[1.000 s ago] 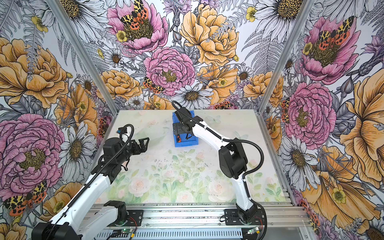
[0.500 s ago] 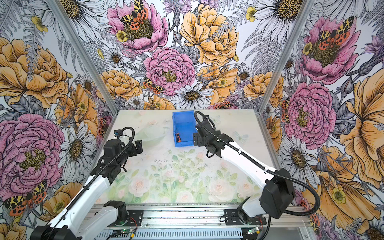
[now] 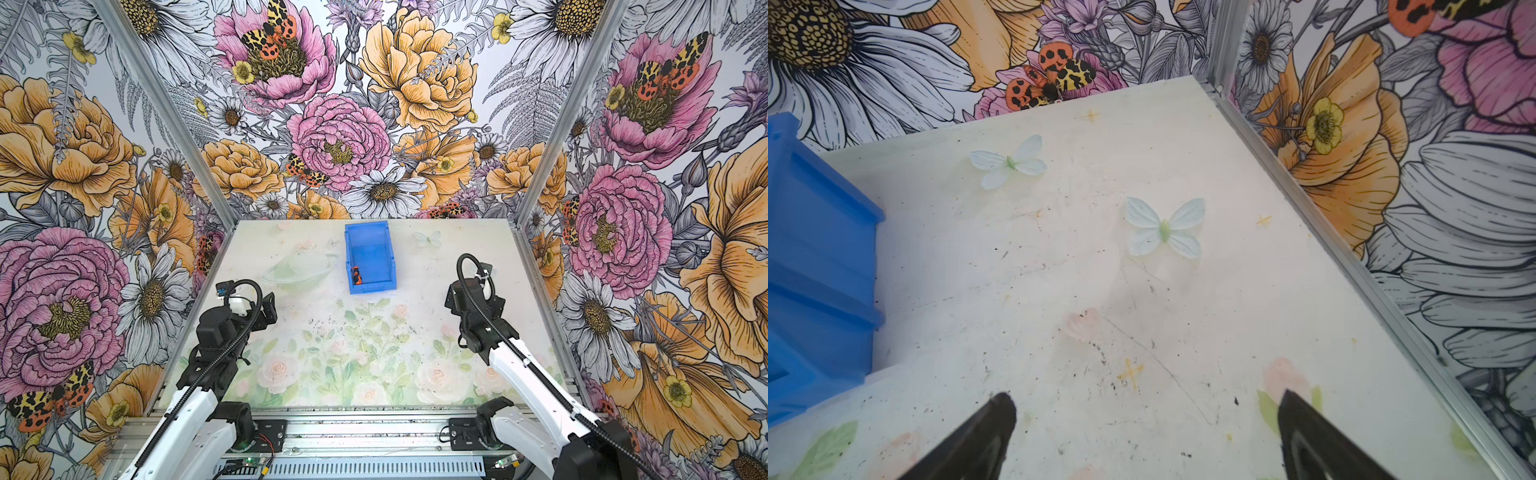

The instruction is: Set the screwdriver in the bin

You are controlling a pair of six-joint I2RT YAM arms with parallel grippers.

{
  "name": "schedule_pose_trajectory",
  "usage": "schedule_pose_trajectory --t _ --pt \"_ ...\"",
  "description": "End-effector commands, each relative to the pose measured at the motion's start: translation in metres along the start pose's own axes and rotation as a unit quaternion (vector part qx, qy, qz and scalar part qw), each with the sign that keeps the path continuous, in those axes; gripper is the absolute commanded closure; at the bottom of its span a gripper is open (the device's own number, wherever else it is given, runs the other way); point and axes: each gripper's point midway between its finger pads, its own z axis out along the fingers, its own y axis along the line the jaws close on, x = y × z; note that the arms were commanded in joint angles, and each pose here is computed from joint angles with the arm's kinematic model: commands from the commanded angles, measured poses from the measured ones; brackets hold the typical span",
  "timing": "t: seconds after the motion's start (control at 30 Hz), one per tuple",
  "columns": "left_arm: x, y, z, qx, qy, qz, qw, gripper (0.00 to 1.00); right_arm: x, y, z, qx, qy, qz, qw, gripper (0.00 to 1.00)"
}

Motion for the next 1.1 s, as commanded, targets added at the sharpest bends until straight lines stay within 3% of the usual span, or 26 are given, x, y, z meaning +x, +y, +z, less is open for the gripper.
schedule_pose_trajectory --t 0.0,0.17,0.5,1.07 --pt "-0.011 0.006 0.0 -0.015 -0.03 0.033 0.999 0.01 -0.025 0.001 0.0 -0.03 -0.074 -0.001 0.997 0.0" --pt "-0.009 0.011 0.01 -0.03 -0.031 0.047 0.998 0.01 -0.009 -0.006 0.016 -0.044 -0.074 -0.043 0.995 0.01" --pt "-0.009 0.009 0.03 -0.019 -0.075 0.048 0.996 0.01 -0.025 -0.01 0.054 -0.067 -0.119 -0.033 0.99 0.0" --pt "-0.005 -0.003 0.074 0.024 -0.082 0.076 0.993 0.01 -0.024 0.013 0.105 -0.11 -0.109 -0.088 0.984 0.01"
